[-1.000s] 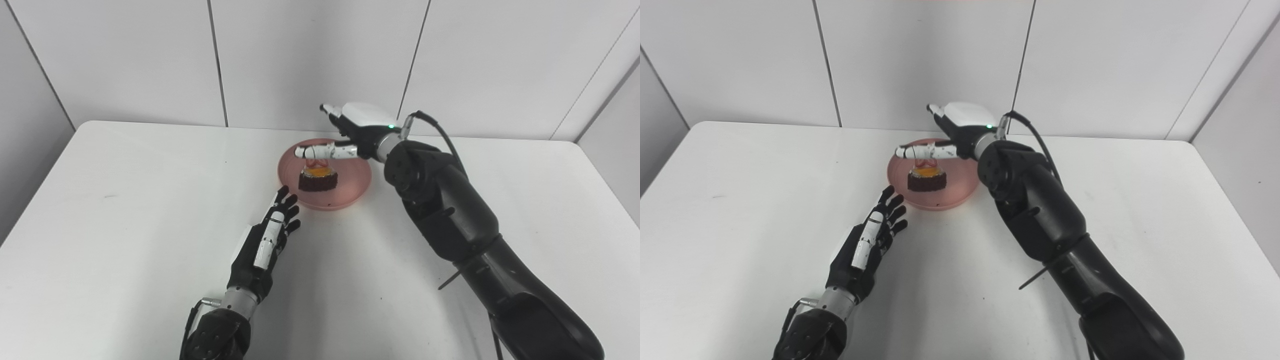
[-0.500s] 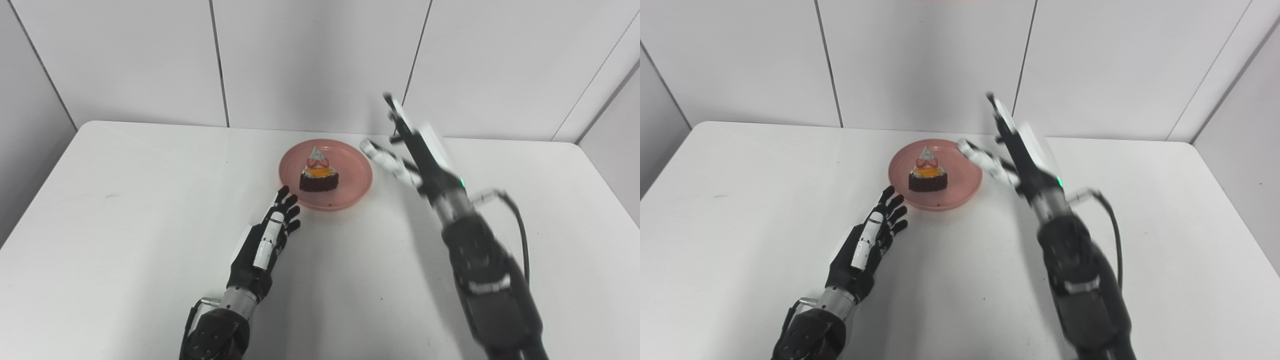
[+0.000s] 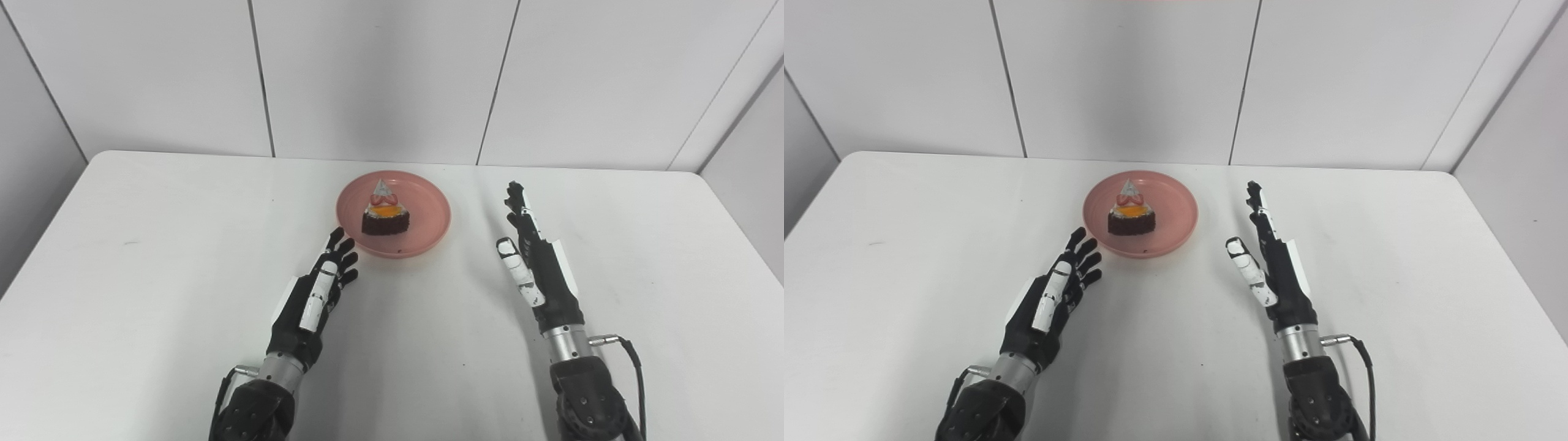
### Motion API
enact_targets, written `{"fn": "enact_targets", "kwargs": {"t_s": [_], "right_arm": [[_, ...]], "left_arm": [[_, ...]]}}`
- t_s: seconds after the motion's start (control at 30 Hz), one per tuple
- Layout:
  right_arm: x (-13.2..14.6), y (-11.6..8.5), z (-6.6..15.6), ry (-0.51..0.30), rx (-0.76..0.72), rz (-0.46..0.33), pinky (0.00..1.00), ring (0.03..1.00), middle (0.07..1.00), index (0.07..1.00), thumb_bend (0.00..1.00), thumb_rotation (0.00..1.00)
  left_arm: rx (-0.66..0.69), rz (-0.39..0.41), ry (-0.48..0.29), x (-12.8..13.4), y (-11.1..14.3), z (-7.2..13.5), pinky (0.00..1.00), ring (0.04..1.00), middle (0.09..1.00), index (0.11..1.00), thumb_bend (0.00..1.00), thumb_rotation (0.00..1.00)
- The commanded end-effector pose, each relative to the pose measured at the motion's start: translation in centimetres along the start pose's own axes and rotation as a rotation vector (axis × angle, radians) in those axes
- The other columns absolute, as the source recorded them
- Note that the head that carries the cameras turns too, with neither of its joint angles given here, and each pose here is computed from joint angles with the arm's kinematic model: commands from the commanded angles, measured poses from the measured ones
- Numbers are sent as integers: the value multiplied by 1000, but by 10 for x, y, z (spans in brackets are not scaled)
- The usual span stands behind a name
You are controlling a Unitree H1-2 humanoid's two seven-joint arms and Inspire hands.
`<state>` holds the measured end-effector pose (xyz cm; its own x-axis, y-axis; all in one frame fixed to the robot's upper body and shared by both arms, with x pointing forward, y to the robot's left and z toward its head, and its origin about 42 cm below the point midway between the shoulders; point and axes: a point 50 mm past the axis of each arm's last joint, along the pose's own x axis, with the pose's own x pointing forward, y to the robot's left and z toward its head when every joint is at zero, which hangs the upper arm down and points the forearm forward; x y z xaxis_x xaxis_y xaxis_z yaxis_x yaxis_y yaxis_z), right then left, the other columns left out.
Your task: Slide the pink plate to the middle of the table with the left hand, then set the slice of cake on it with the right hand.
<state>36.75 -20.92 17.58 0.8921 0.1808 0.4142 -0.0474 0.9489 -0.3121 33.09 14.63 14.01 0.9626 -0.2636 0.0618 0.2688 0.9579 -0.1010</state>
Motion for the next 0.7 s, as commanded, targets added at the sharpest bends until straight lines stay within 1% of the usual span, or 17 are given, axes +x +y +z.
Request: {"fn": "enact_targets", "kwargs": {"t_s": [0.0,0.1,0.3,0.57,0.67], "right_arm": [[4,0,15,-48,-3,-23,977,995,997,990,415,1000],[-1,2,17,-22,14,-19,995,999,999,993,400,1000],[-14,10,14,32,52,31,987,1000,1000,997,383,1000],[-23,17,7,101,105,78,975,995,998,996,359,1000],[-26,21,3,130,140,85,973,991,999,995,313,1000]], "left_arm": [[15,25,56,-11,5,-14,965,968,979,976,452,1000],[25,29,48,-13,5,-13,970,967,980,977,450,1000],[82,28,-3,-18,5,-13,979,978,995,989,439,1000],[98,62,-30,-28,4,-11,959,972,991,983,407,1000],[99,65,-31,-29,5,-11,967,975,993,982,400,1000]]}}
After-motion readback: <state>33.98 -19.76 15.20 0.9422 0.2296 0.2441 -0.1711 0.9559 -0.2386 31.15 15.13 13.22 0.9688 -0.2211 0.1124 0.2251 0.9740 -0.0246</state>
